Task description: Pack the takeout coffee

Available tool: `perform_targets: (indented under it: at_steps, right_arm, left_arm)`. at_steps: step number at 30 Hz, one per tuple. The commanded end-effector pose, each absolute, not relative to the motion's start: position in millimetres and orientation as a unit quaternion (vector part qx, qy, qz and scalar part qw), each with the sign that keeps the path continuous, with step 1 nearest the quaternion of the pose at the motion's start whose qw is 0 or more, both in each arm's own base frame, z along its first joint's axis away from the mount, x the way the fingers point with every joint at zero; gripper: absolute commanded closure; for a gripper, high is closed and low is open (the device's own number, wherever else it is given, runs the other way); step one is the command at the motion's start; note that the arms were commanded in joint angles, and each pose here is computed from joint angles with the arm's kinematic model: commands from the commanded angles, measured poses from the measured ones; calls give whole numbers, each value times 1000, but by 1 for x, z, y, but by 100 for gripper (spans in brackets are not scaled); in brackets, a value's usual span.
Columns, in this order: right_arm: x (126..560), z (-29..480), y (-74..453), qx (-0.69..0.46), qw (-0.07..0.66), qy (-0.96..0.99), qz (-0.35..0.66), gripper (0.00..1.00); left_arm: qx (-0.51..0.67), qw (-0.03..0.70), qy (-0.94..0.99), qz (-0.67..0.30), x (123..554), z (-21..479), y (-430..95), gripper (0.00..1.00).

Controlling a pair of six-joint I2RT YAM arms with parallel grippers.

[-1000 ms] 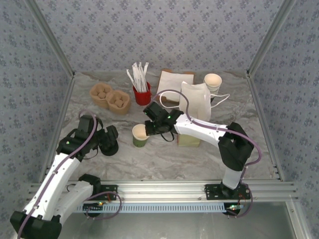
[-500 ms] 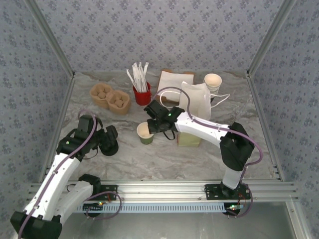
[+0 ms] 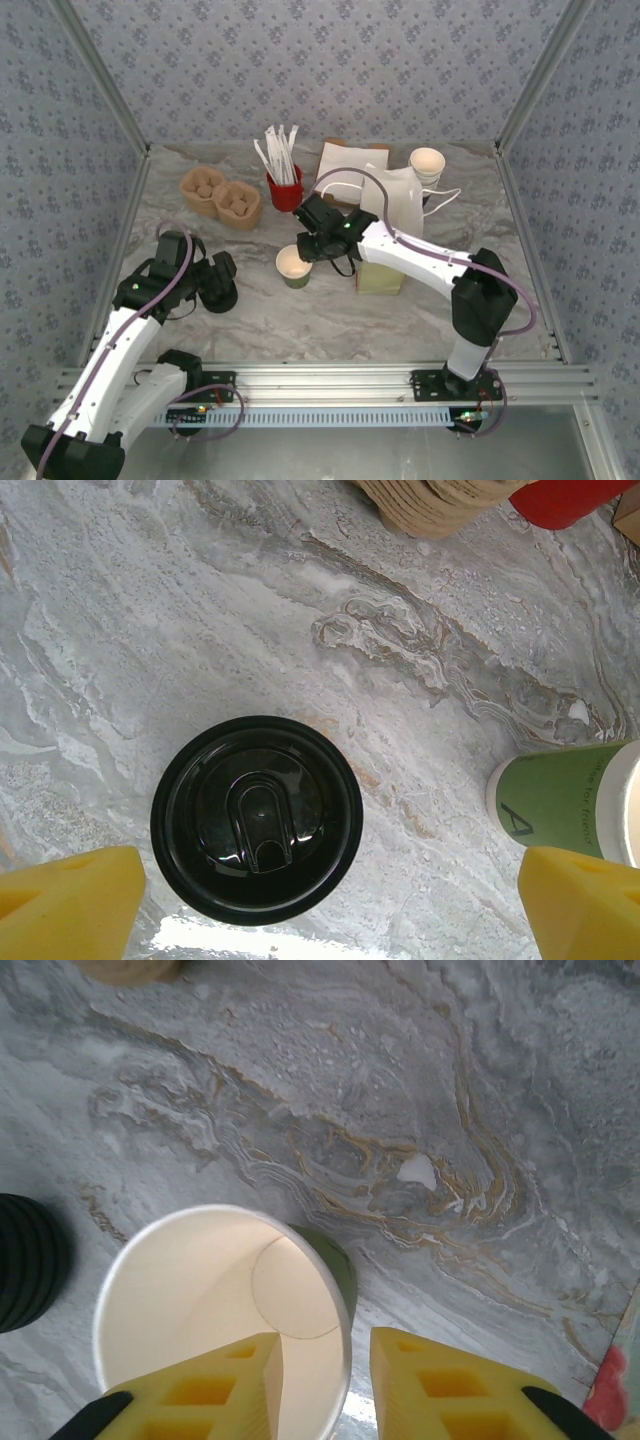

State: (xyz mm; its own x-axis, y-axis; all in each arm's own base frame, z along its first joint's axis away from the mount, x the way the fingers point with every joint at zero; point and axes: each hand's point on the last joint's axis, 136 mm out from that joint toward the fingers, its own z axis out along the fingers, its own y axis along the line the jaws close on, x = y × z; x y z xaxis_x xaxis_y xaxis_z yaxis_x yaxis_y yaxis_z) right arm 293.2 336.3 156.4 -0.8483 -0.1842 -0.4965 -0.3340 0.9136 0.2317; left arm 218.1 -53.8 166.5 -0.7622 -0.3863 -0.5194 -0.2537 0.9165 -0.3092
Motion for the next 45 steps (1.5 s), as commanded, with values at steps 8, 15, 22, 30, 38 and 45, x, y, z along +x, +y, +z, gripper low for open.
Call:
perform_targets:
  at_steps: [8,15,22,30,38,45]
  right_arm:
    - [299,178,295,-113,251,954,123,64]
    - [301,173,260,-92,251,960,88,64]
    - [301,176,249,-86,255,959,90,64]
    - [303,174,255,-85,250,960,97,64]
    - [299,202,270,-97,263,951,131,64]
    - [289,237,287,-107,277,939,175,64]
  left_arm:
    - [-199,293,932,-82,214,158,-39,1]
    - [-231,276,930,-78,214,137,-33,5]
    - [-255,263,927,-85,218,115,-32,14]
    - [-259,256,928,-84,220,98,-32,25]
    - [-264,257,926,-79,224,89,-26,37]
    - [-260,254,929,-75,225,86,-25,42]
